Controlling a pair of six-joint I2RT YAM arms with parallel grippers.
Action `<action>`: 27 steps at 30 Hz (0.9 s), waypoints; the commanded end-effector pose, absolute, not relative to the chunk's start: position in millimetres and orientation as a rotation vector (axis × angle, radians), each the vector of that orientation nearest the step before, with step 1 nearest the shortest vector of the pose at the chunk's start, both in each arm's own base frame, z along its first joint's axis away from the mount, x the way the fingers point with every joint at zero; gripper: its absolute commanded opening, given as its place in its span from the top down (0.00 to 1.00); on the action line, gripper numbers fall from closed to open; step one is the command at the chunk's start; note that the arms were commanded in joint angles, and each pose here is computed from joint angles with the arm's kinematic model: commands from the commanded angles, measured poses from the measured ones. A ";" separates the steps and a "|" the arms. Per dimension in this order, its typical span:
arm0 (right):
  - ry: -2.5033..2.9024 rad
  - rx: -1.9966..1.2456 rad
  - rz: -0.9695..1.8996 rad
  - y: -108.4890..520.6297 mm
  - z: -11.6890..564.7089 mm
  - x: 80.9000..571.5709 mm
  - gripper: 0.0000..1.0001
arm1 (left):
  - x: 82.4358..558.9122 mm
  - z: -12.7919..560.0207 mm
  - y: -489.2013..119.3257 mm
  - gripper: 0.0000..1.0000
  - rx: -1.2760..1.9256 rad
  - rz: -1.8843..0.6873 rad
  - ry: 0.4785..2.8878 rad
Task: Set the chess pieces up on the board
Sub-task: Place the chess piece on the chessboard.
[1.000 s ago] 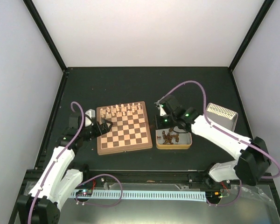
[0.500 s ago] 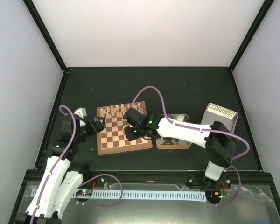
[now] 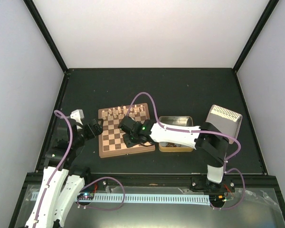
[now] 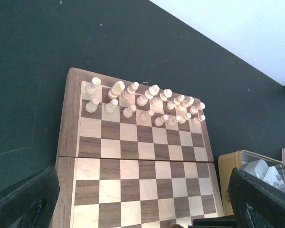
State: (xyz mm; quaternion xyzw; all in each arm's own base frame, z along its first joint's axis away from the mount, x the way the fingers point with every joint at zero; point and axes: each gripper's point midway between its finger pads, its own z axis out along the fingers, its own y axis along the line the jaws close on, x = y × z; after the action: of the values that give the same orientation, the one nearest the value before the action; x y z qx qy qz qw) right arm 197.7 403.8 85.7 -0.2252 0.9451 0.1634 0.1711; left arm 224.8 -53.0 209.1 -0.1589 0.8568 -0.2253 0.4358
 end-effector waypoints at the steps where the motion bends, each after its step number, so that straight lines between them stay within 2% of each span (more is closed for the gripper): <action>1: 2.674 -0.641 0.424 409.8 86.8 198.6 0.96 | 221.9 226.8 -51.0 0.01 -0.362 -0.547 2.095; 14: 2.718 -0.683 0.369 414.3 73.5 191.4 0.85 | 220.4 221.6 -59.4 0.01 -0.318 -0.587 2.117; 27: 2.619 -0.531 0.512 410.0 114.6 201.2 0.68 | 219.6 211.6 -91.3 0.01 -0.123 -0.738 2.173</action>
State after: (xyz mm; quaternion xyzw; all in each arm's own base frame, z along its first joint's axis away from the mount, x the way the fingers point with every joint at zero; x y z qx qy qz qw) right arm 191.5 413.2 79.6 -0.2259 0.9493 0.1481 0.1608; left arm 220.0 -74.6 207.7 -0.0968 0.8661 -0.2605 0.4155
